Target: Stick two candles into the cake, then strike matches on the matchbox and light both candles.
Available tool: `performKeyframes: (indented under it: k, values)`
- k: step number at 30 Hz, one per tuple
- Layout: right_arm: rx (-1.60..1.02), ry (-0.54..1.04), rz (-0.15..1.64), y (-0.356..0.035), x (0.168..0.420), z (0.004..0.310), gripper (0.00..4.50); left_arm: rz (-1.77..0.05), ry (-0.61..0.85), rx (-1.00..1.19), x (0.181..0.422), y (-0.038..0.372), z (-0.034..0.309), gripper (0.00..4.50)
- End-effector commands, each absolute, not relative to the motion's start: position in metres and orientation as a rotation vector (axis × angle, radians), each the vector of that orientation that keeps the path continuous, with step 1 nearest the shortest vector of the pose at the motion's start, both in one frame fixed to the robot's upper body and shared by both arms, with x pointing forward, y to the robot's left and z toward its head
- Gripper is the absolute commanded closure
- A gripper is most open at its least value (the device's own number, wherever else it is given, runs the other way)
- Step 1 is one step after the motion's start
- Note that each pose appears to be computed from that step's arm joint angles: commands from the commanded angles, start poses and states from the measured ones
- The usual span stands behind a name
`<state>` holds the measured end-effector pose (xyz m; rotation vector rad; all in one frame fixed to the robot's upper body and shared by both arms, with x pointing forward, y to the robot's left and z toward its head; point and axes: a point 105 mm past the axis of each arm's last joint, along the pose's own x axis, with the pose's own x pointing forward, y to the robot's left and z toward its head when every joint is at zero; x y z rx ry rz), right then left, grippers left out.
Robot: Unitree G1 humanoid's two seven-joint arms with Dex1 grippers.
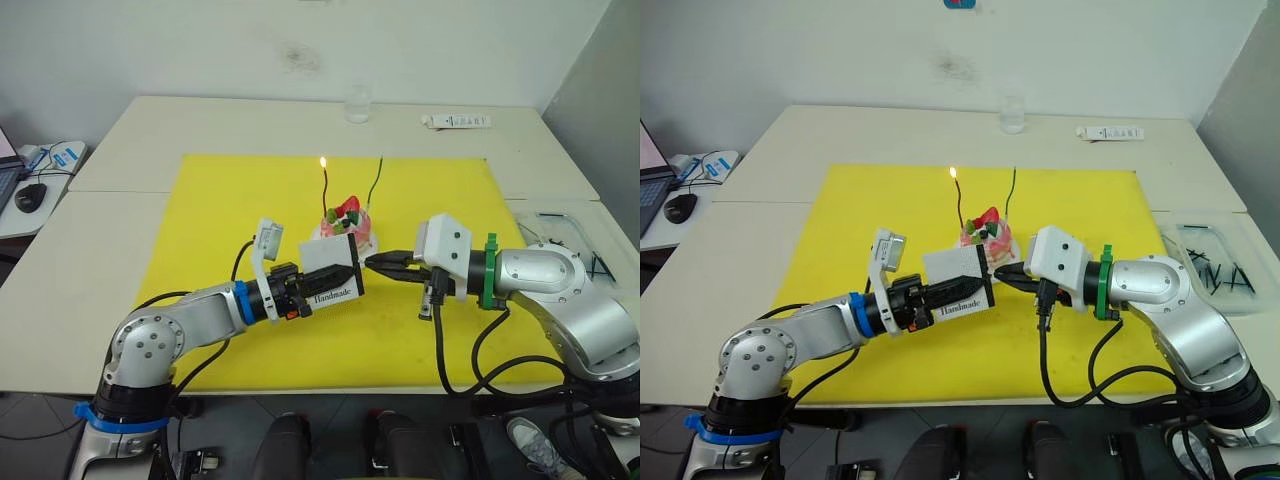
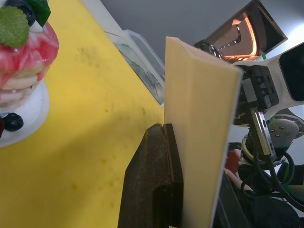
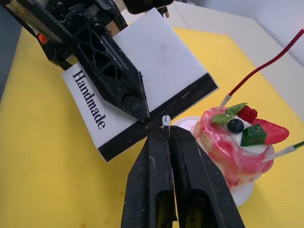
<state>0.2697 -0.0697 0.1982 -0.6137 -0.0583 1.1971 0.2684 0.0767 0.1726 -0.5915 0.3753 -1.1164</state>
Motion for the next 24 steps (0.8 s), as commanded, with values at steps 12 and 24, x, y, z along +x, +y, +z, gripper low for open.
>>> performKeyframes:
  k: [12,24]
  values:
    - [-0.627,-0.076,1.226,-0.0665,0.2630,0.1975,4.36,-1.142,0.331,-0.577,0.2657,0.0778,0.1849,4.50]
    - [-0.625,-0.094,1.238,-0.0635,0.2595,0.2008,4.36,-1.122,0.333,-0.565,0.2691,0.0793,0.1825,4.50]
